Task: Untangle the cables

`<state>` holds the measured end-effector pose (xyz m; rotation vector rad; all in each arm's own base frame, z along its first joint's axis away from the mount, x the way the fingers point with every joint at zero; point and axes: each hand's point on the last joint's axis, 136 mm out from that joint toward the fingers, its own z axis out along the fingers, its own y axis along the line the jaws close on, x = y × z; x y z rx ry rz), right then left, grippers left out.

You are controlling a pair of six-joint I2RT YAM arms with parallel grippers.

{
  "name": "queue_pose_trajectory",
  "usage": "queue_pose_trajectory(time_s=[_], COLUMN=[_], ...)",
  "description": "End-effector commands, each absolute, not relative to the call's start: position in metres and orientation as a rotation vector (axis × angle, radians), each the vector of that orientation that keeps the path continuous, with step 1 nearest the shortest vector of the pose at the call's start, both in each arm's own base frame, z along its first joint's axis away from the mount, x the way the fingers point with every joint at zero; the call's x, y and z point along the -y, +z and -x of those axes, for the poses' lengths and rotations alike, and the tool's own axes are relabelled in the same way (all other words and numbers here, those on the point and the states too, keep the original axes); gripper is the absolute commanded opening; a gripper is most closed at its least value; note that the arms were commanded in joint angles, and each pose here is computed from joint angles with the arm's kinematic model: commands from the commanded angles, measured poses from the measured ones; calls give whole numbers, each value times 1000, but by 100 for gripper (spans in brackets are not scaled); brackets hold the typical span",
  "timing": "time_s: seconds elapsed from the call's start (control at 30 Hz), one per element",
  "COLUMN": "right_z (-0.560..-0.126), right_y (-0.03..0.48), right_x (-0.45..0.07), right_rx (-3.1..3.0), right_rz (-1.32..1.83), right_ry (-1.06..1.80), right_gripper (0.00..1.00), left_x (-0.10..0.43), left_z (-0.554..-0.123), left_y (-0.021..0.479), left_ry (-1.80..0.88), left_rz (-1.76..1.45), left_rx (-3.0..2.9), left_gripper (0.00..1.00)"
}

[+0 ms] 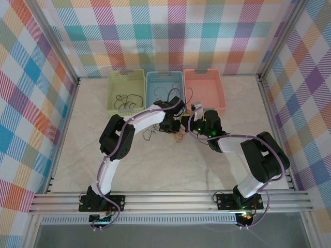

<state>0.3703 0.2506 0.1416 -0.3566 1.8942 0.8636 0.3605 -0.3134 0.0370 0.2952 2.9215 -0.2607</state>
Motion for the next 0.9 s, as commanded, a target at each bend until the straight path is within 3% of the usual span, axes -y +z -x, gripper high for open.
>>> queue_pose_trajectory(time_s=[0.0, 0.6, 0.87], right_z=[-377, -391, -394], right_y=[153, 140, 134], right_x=[-237, -185, -168], right_rx=[-1849, -1897, -1911], right_rz=[289, 38, -47], right_ry=[820, 717, 705], right_gripper=[0, 0, 0], left_x=[291, 212, 153], left_z=[-347, -300, -286], left_y=[48, 83, 124], left_ry=[-260, -311, -383], left_rz=[-233, -44, 172], left_rx=[-2927, -2781, -2592], left_gripper=[0, 0, 0])
